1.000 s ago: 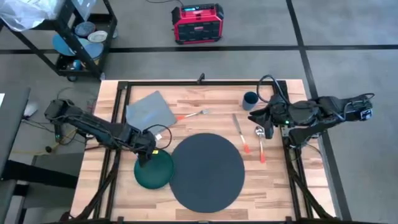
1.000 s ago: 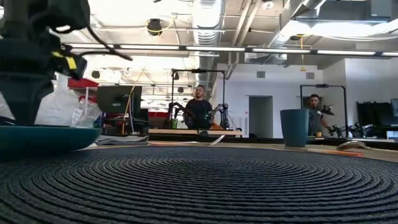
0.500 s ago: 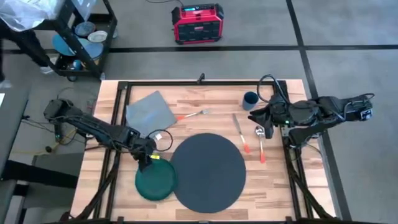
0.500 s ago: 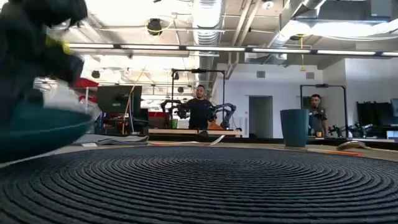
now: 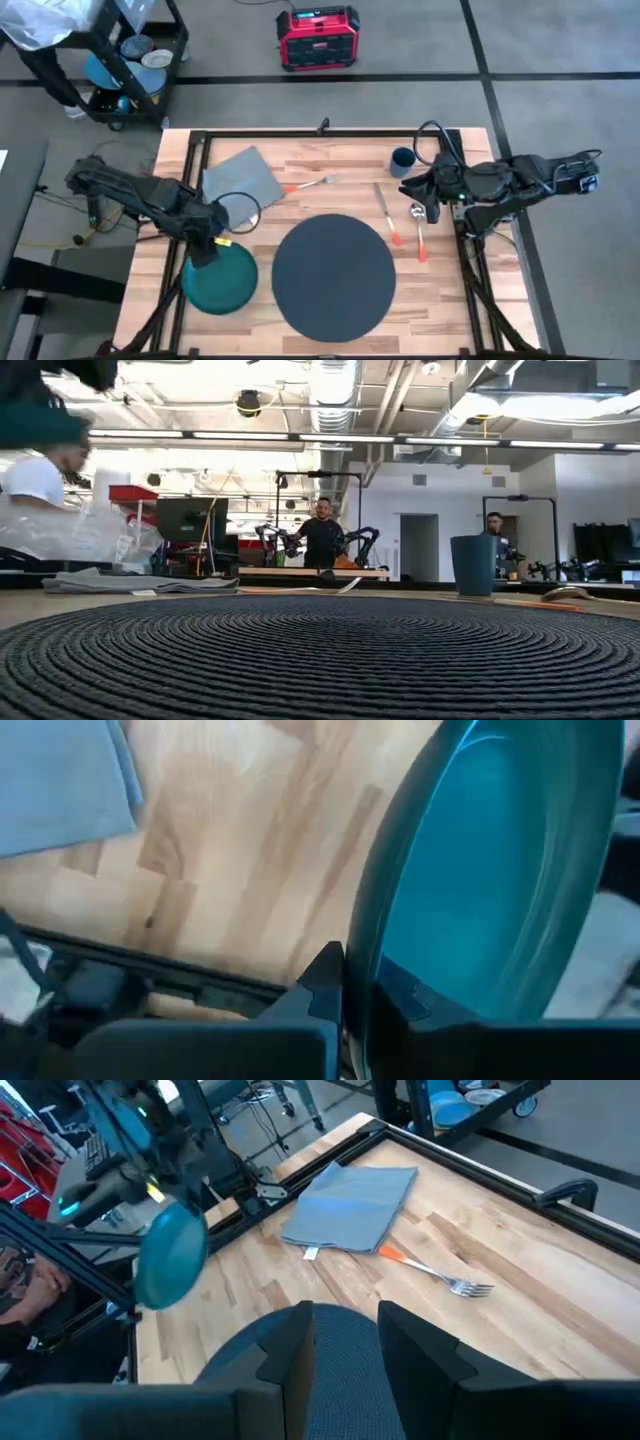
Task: Set table place
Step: Move the plate to the left of the table
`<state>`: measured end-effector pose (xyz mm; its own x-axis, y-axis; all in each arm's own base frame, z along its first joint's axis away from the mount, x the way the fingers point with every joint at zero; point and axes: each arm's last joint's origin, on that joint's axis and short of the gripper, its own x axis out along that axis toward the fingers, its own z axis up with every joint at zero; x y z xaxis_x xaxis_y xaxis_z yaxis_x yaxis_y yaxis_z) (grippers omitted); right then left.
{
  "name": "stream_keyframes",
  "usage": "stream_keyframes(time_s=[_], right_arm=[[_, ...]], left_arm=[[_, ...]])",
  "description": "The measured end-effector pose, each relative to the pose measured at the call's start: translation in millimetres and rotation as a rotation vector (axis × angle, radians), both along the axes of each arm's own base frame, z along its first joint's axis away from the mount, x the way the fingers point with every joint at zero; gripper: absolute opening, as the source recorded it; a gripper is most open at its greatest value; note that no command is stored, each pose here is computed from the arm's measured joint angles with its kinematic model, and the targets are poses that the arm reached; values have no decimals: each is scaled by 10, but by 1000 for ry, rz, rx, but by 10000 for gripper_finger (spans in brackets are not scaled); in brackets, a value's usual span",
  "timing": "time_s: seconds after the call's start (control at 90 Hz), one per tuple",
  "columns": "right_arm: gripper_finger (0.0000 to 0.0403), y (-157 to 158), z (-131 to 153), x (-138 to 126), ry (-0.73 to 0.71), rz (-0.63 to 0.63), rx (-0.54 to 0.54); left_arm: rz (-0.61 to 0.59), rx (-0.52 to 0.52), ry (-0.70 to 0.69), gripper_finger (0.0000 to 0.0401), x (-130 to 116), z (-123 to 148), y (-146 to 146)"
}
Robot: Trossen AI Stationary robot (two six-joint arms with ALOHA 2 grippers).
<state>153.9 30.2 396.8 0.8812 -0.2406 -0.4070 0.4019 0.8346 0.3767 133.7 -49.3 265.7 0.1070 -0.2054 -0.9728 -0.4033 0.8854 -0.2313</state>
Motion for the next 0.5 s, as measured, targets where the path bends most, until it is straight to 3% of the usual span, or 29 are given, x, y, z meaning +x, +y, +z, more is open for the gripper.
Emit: stream_keyframes(time_s=[0.167, 0.256, 0.367, 0.5], right_arm=[[103, 0, -1, 0, 1, 1, 0], [103, 0, 0, -1, 1, 3, 1], [103, 1, -2, -1, 4, 5, 0], [103, 0, -3, -2, 8, 11, -13]], left_arm=[[16, -70, 68, 0, -33, -648, -14], [61, -77, 139, 2, -122, -854, 9], [72, -114, 74, 24, -104, -835, 14], [111, -153, -73, 79, -44, -565, 58]])
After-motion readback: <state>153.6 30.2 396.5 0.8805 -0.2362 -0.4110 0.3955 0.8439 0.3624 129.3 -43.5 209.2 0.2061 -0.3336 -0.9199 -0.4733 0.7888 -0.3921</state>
